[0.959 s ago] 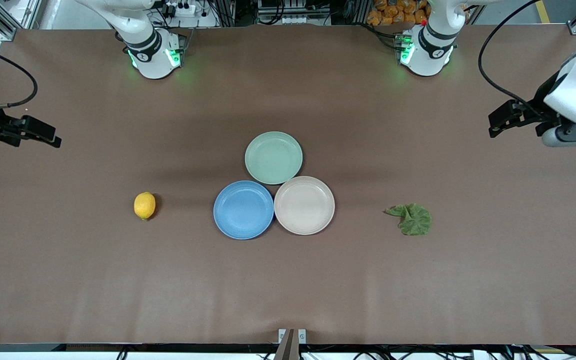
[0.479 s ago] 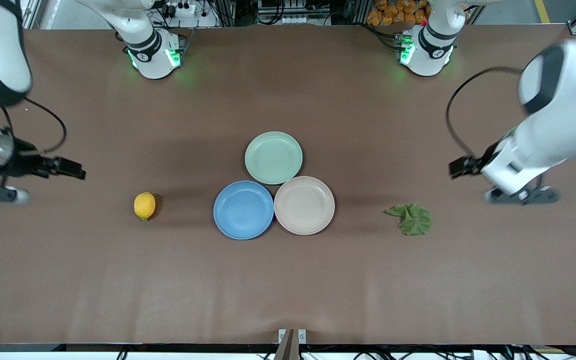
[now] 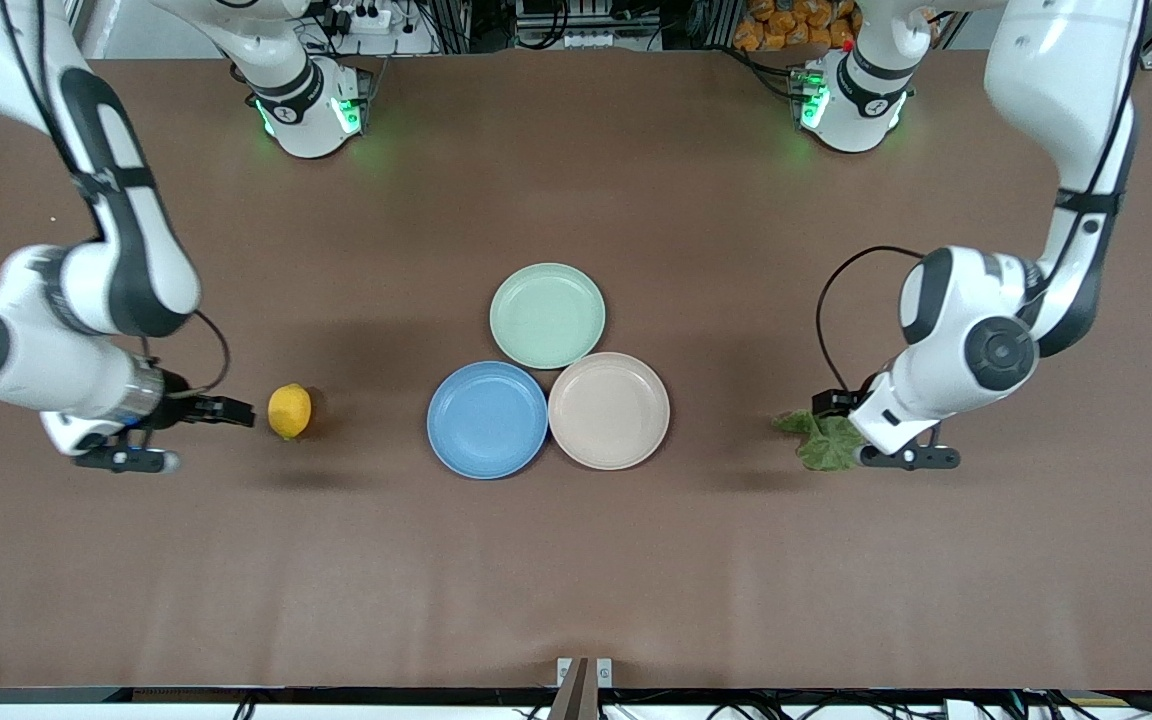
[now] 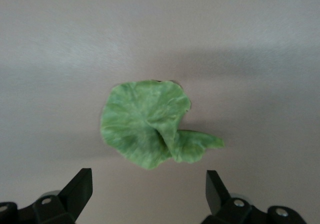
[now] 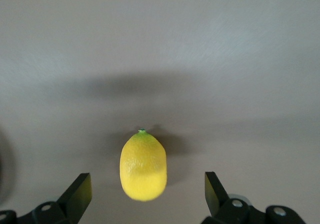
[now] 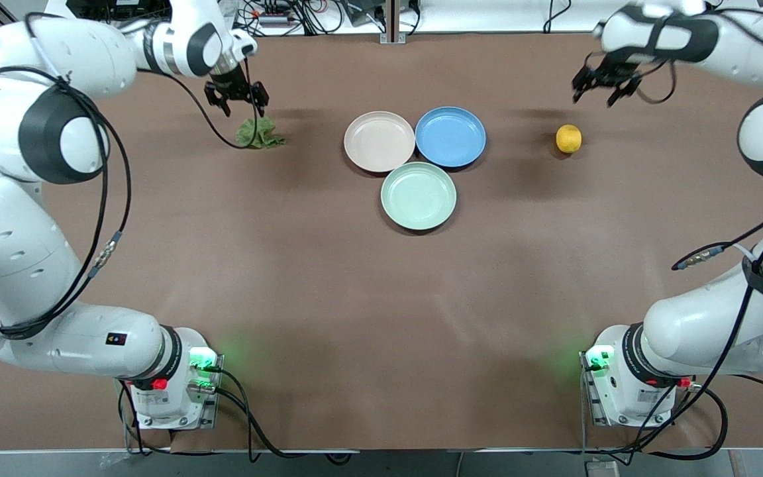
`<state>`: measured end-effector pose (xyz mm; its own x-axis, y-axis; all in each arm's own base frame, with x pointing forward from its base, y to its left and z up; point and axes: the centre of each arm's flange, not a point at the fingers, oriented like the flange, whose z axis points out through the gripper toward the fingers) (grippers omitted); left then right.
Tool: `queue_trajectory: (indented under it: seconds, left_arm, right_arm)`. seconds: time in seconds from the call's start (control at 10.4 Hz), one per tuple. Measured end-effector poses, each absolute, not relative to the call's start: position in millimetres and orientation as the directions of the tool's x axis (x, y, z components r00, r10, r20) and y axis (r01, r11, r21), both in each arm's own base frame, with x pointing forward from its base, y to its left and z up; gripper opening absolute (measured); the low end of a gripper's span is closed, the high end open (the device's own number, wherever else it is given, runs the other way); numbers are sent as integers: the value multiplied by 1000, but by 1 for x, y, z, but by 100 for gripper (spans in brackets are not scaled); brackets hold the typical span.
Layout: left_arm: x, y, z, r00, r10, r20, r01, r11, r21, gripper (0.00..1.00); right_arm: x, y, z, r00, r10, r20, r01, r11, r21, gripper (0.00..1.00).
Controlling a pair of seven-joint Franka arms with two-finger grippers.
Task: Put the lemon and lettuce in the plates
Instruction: 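Reach the right gripper to the lemon while the left gripper reaches the lettuce, then close the right gripper on the lemon while the left gripper grasps the lettuce, then carry the lemon to the blue plate while the left gripper carries lettuce to cream plate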
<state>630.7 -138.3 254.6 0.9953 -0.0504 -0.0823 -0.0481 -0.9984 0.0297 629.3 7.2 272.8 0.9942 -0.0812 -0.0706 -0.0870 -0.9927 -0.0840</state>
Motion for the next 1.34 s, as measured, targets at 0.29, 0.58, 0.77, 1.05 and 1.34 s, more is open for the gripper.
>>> queue_trajectory:
  seconds: [0.29,0.58,0.77,1.05,1.34]
  left_arm:
    - [626,-149,214,993,-63,-96,-60,-998,35,94]
    - [625,-151,180,994,-61,-92,-58,-997,42,79]
    - [626,-145,178,995,-52,-89,-49,-998,38,48]
    - [627,-161,185,996,-43,-75,-40,-998,42,5]
    - [613,-235,211,999,37,-40,39,-998,43,3]
  right_arm:
    - [615,20,226,993,-68,-93,-76,-994,-83,100]
    - [613,23,205,992,-66,-106,-75,-994,-84,100]
    - [612,25,194,992,-64,-111,-74,-994,-85,96]
    - [613,28,194,992,-60,-110,-69,-994,-86,64]
    - [634,56,231,984,-90,-156,-108,-988,-113,63]
